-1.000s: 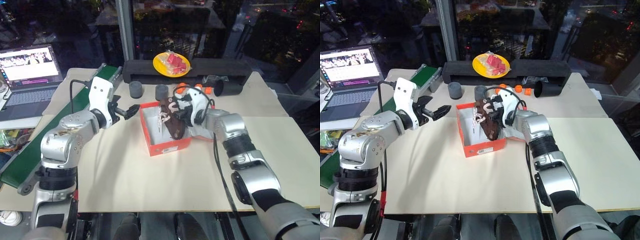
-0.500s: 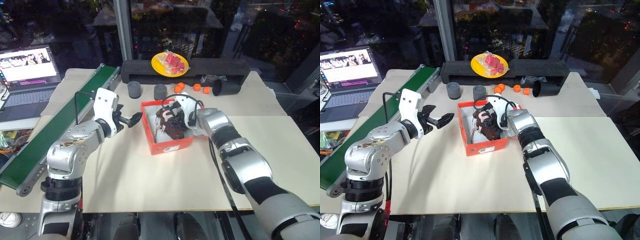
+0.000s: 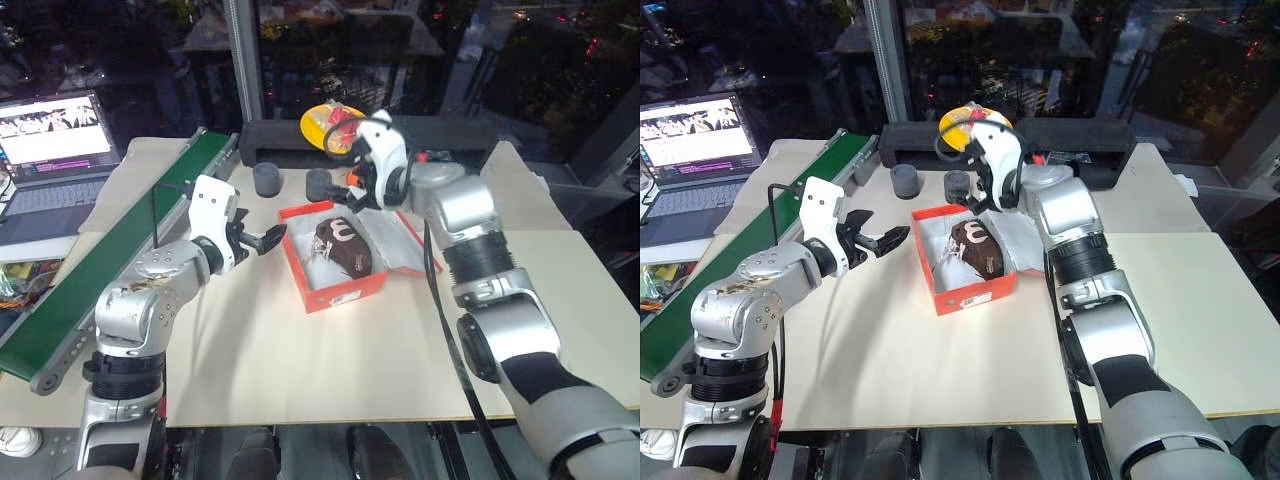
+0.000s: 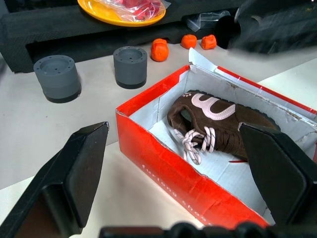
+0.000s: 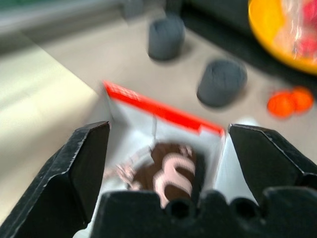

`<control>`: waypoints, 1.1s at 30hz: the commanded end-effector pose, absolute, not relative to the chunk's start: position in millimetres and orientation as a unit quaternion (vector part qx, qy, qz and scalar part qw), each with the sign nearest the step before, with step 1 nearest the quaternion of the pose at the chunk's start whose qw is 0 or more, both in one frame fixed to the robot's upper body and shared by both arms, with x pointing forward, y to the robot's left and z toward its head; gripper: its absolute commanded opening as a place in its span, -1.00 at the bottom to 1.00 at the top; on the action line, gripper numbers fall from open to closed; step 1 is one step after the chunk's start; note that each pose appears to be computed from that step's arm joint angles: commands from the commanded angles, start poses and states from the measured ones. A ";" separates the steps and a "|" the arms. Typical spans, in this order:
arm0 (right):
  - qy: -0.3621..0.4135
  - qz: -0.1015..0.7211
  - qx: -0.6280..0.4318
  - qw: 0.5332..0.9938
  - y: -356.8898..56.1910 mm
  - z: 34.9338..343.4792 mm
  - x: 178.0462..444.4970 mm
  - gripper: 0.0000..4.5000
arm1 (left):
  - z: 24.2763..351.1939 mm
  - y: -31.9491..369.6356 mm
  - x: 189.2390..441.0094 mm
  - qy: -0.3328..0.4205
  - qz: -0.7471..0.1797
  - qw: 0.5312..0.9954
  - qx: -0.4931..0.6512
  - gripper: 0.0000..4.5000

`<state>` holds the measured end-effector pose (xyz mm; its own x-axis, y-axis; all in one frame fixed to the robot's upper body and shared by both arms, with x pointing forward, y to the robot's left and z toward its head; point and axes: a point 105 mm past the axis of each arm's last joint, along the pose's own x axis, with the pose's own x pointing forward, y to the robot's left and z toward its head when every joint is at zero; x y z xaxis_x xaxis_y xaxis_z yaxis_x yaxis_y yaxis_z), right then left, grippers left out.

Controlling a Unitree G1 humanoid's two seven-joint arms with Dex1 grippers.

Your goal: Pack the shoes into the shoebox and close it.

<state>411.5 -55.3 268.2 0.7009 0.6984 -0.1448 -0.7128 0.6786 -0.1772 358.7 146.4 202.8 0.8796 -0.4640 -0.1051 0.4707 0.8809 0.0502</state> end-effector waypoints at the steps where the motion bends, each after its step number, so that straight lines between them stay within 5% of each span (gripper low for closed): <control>1: -0.024 0.440 -0.079 0.894 -69.9 280.8 372.6 0.99 | 216.8 171.0 360.8 0.011 -0.187 0.980 0.063 1.00; 6: 0.002 0.431 -0.070 0.900 -111.7 235.2 331.0 0.99 | 203.2 198.2 352.0 0.007 -0.150 0.987 0.050 1.00; 12: 0.033 0.354 -0.058 0.933 -134.0 183.1 314.9 0.99 | 181.8 212.5 344.6 -0.021 -0.112 0.993 0.038 1.00; 26: -0.017 0.307 -0.024 0.951 -115.4 165.4 324.2 0.99 | 159.1 197.2 339.0 -0.045 -0.125 0.991 0.016 1.00; 33: -0.048 0.416 -0.011 0.908 -74.3 193.4 319.3 0.99 | 176.0 256.4 355.4 -0.039 -0.021 0.998 0.051 1.00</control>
